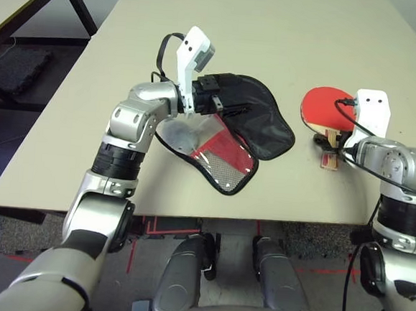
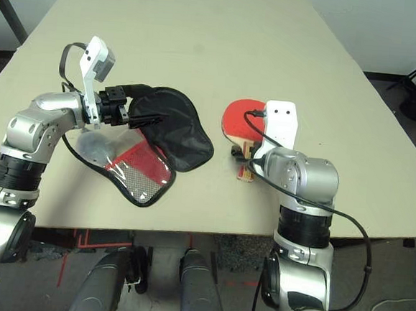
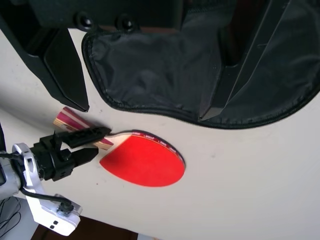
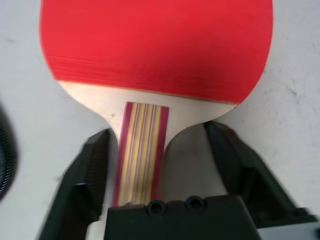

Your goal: Store the ping-pong paddle in its case and zip it.

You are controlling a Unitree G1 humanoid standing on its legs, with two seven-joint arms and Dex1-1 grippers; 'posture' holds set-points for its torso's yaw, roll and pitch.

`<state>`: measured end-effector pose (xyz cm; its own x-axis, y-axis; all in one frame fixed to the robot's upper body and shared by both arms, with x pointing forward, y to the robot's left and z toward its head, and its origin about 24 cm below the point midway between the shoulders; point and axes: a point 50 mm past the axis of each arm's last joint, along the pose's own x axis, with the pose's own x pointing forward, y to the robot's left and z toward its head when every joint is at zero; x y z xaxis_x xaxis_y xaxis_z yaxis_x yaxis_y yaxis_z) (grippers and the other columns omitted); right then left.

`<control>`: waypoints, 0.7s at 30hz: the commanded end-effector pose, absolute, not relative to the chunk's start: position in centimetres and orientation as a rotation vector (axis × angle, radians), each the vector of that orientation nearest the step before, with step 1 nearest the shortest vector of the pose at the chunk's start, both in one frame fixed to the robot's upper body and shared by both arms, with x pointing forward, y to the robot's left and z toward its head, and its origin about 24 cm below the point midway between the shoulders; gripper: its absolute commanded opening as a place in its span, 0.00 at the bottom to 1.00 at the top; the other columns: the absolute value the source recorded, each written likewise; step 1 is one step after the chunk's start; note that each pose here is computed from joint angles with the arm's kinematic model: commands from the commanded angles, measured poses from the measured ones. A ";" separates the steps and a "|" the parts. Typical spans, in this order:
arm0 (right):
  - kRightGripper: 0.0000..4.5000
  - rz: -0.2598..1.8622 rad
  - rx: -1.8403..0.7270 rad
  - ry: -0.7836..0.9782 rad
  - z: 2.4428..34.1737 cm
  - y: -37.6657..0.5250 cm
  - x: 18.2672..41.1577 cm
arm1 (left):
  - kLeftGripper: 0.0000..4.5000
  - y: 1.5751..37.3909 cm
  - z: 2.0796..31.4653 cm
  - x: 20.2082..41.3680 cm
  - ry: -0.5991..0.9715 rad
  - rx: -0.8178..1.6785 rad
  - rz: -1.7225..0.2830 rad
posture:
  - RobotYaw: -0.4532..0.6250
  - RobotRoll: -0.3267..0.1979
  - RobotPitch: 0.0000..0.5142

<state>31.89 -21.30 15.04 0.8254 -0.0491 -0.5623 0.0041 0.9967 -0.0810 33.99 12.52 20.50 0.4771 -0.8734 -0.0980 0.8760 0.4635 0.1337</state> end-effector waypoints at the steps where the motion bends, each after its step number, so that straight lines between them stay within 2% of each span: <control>1: 0.58 -0.034 -0.113 0.613 14.9 -21.2 32.0 | 1.00 12.6 20.2 33.5 0.027 0.176 -1.079 | 0.35 0.62 0.39; 6: 0.28 -0.039 -0.125 0.604 15.1 -21.2 32.0 | 1.00 12.6 20.2 33.4 0.028 0.174 -1.075 | 0.36 0.62 0.39; 14: 0.27 -0.022 -0.161 0.396 19.8 -20.5 33.0 | 1.00 12.6 20.4 33.5 0.023 0.170 -1.071 | 0.35 0.62 0.39; 21: 0.27 0.243 -0.141 0.398 20.8 -14.4 32.0 | 1.00 12.4 20.5 33.7 0.013 0.165 -1.074 | 0.34 0.62 0.38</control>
